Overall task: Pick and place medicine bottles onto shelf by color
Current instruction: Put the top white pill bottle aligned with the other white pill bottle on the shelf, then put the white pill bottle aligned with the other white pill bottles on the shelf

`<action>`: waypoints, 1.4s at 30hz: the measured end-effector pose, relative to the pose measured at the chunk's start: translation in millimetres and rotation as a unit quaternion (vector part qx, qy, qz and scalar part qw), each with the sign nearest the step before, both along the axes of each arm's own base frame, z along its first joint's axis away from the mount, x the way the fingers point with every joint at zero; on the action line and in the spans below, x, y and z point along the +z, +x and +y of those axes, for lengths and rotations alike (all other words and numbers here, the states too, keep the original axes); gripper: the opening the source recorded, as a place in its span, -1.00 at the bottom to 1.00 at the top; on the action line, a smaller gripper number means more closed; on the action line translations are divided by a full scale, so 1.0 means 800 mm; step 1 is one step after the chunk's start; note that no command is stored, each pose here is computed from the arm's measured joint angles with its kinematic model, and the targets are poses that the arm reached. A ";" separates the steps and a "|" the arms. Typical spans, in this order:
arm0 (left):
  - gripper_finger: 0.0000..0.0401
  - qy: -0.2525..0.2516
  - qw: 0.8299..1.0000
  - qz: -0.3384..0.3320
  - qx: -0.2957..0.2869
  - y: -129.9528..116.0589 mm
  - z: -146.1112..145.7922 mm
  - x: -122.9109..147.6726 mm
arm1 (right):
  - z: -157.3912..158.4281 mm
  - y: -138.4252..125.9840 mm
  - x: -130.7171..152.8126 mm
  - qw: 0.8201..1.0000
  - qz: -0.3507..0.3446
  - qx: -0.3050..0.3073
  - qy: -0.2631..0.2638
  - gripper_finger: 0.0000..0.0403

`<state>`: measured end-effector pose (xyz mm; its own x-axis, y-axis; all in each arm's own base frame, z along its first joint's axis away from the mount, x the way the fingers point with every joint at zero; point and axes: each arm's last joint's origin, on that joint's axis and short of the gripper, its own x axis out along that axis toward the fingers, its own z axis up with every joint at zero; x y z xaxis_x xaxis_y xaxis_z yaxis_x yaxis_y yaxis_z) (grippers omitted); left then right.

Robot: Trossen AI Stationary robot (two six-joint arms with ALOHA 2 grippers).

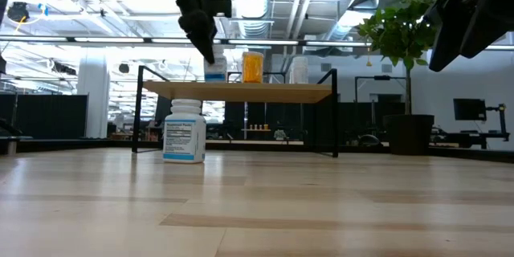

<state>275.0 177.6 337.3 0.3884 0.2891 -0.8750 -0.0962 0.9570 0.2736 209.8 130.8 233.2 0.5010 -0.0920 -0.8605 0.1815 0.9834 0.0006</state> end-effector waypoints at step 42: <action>0.11 0.098 0.995 0.011 0.034 0.008 -0.012 0.056 | 0.000 0.000 0.000 1.000 -0.001 0.000 0.001 0.52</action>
